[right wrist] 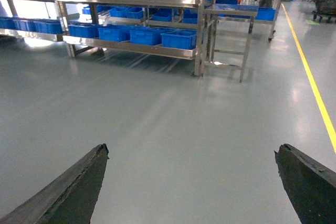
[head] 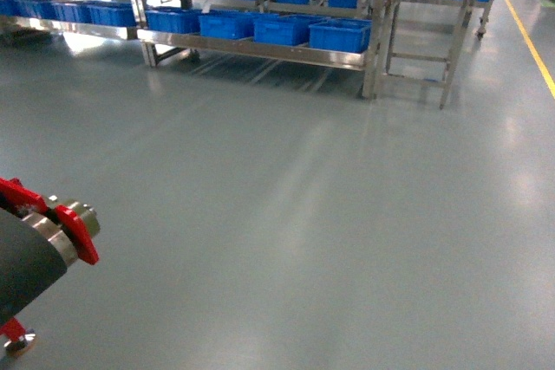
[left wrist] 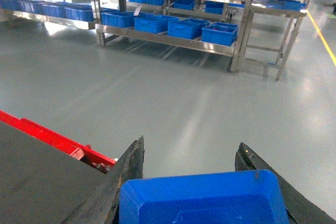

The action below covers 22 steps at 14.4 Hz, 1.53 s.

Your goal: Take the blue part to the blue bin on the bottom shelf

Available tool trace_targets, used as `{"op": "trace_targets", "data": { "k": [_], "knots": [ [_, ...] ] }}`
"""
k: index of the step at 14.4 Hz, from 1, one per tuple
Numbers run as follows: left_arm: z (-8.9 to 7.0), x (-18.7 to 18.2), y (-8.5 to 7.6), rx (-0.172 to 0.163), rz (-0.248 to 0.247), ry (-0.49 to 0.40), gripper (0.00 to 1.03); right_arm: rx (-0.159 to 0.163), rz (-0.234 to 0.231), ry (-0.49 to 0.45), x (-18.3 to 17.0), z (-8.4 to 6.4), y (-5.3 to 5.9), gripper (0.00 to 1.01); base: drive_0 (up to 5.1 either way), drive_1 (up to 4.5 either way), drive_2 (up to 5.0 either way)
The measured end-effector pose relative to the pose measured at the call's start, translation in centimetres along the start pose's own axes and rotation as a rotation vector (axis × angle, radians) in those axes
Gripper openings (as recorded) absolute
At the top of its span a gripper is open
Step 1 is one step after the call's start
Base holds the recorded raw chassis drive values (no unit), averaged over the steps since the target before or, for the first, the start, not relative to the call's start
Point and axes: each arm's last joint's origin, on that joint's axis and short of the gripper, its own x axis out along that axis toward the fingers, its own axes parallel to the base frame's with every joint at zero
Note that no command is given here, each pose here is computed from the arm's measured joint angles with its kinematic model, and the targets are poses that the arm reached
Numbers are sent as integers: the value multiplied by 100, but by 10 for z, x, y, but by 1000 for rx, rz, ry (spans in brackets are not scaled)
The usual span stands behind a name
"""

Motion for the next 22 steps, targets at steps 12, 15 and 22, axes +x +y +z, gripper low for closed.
{"op": "trace_targets", "data": {
  "k": [12, 15, 22],
  "knots": [
    [0, 0, 0, -1, 0, 0, 44, 0, 0, 0, 0, 0, 0, 98, -165, -165, -165],
    [0, 0, 0, -1, 1, -1, 44, 0, 0, 0, 0, 0, 0, 98, -143, -143, -143],
    [0, 0, 0, 0, -4, 2, 44, 0, -1, 0, 0, 0, 0, 98, -143, -143, -143]
  ]
}}
